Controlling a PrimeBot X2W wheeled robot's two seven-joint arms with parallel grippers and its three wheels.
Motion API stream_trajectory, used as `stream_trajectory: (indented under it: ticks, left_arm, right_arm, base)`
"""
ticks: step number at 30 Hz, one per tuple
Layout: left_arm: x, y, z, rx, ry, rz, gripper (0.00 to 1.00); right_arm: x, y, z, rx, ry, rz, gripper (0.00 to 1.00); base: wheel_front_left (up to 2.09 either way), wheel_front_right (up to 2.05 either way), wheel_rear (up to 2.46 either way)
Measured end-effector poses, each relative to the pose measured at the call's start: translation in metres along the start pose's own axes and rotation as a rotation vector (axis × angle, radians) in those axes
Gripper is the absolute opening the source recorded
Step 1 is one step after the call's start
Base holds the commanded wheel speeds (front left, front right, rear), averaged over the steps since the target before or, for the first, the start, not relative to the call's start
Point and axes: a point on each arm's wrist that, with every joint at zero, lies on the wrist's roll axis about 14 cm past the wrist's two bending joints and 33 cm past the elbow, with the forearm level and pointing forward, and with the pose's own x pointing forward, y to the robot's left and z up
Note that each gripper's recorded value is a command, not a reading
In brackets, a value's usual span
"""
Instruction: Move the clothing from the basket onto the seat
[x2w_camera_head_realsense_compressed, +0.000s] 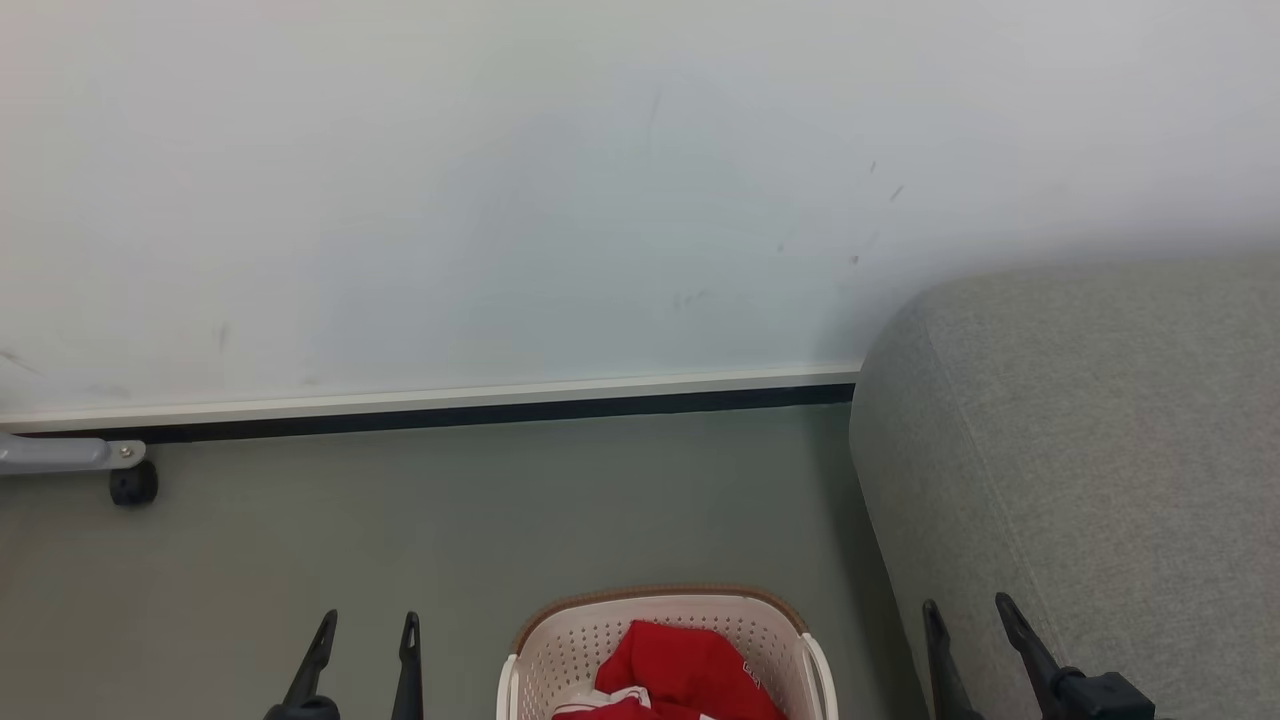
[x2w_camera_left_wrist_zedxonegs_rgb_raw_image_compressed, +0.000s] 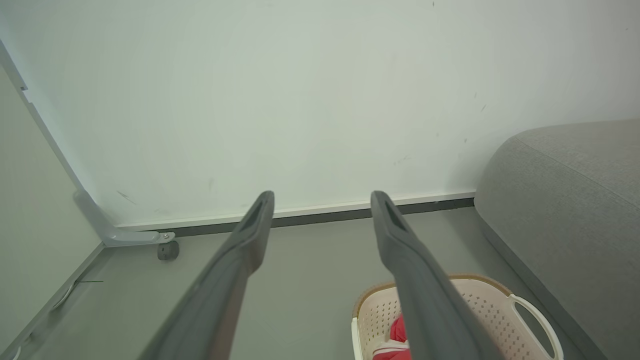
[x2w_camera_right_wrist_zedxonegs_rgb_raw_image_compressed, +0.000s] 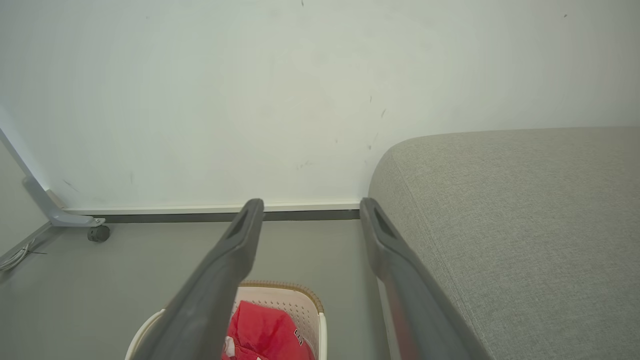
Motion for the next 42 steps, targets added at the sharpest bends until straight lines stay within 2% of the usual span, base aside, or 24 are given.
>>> stream_trajectory:
  ticks: [8, 20, 29, 42]
  left_arm:
    - [0.003, -0.009, -0.008, 0.002, 0.026, -0.033, 1.00]
    - [0.024, -0.038, -0.035, 0.027, 0.111, -0.156, 1.00]
    - [0.051, -0.062, -0.074, 0.013, 0.221, -0.239, 1.00]
    - [0.070, -0.110, -0.155, 0.073, 0.448, -0.437, 1.00]
  right_arm:
    - [0.004, -0.003, -0.003, -0.001, 0.009, -0.008, 1.00]
    - [0.022, -0.018, -0.011, 0.006, 0.035, -0.047, 1.00]
    - [0.053, -0.034, -0.010, -0.014, 0.020, -0.076, 1.00]
    - [0.089, -0.061, -0.015, -0.046, 0.009, -0.127, 1.00]
  base:
    - [0.00, 0.00, 0.00]
    - [0.00, 0.00, 0.00]
    - [0.00, 0.00, 0.00]
    - [0.00, 0.00, 0.00]
